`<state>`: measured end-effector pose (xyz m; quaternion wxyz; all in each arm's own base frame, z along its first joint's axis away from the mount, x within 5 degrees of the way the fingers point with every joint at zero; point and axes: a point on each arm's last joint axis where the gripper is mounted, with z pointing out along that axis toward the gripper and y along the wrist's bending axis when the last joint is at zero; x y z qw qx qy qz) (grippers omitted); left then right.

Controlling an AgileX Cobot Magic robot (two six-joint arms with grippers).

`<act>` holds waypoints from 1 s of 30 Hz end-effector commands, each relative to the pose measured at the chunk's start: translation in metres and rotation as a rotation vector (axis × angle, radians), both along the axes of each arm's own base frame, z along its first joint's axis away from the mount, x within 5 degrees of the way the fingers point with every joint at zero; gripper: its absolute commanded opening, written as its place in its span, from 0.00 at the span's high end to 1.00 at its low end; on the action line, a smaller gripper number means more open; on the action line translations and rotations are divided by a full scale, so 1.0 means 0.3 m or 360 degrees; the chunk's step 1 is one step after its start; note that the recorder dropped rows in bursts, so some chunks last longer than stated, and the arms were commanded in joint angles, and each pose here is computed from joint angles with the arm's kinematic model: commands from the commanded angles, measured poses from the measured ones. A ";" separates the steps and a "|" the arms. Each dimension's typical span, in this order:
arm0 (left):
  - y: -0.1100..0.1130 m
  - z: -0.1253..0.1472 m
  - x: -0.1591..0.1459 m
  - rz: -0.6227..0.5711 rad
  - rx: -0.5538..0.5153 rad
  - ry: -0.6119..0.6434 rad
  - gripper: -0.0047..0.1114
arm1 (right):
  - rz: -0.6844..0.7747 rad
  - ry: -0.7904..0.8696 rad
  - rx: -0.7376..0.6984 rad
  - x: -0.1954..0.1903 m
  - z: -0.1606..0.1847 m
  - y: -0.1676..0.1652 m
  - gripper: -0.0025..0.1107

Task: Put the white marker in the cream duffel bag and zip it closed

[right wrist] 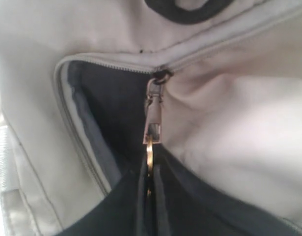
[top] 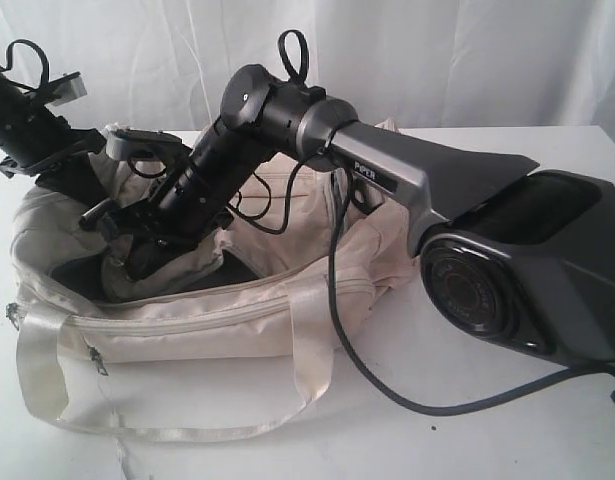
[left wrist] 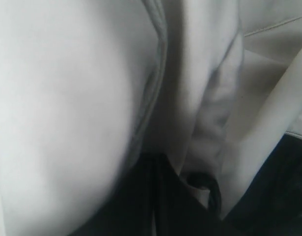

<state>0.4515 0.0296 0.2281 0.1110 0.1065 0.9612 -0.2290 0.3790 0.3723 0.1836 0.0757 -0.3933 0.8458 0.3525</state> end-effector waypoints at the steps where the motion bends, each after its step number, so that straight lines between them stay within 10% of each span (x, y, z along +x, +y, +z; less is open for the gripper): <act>1: -0.002 -0.008 -0.032 -0.0066 -0.0023 0.0145 0.96 | 0.0035 0.0002 -0.0015 -0.004 0.020 -0.013 0.98; 20: 0.010 -0.005 0.010 0.0181 -0.0029 0.0024 0.96 | 0.0219 0.0018 0.0096 -0.178 0.109 0.130 0.98; 30: 0.089 0.033 0.019 0.0373 -0.0361 -0.0058 0.96 | 0.0152 -0.0044 0.0017 -0.192 0.170 0.117 0.98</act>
